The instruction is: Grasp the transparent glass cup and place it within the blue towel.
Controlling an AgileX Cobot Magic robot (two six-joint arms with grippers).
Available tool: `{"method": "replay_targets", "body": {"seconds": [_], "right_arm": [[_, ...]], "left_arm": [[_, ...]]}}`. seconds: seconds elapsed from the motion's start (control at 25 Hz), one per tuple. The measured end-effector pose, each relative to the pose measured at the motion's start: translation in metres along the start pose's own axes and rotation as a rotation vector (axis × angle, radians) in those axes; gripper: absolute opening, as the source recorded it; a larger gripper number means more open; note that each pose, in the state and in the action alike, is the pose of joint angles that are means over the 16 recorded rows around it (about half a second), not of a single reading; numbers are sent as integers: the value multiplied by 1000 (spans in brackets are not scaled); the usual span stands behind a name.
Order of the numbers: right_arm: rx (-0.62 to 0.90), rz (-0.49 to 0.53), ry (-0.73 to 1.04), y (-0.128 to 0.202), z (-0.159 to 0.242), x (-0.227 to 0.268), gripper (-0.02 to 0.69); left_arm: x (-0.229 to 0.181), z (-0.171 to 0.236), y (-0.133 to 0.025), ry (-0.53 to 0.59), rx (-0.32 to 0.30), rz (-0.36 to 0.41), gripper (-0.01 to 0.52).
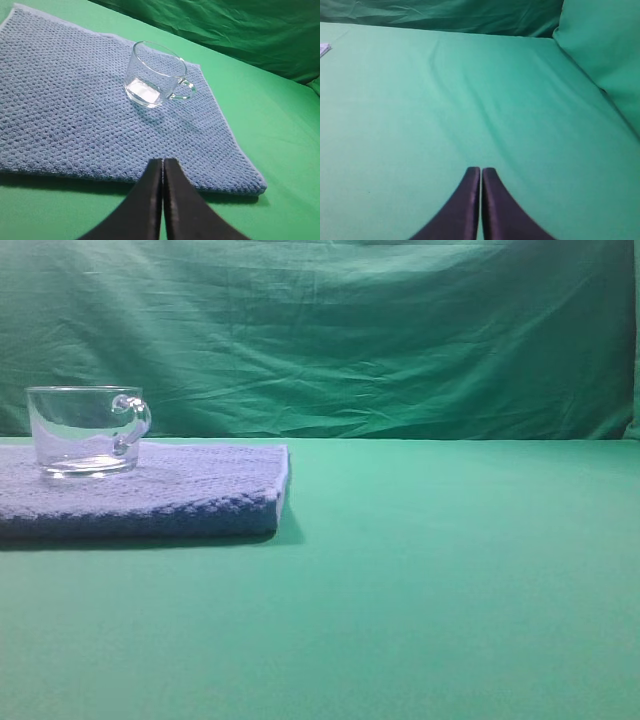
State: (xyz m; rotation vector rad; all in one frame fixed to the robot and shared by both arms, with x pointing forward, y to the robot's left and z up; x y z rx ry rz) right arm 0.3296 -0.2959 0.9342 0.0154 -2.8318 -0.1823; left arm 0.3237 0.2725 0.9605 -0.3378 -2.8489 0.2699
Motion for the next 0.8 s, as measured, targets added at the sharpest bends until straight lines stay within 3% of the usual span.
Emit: {"method": "replay_targets", "body": {"seconds": [0.8], "right_arm": [[-1,1,6,0,1,0,0]], "left_arm": [[0,0,0,0,0,0,0]]}}
Point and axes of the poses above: a point on each arm's last joint axis where the gripper is mounted, x pointing back along that axis away from the gripper, y along the wrist's bending axis when the last joint is at zero, z = x × y, the point moved 4 cm from there along -x, pointing out along that axis toward the gripper, and after that the axes turned 12 degrees about -x, right-handed, at the moved point
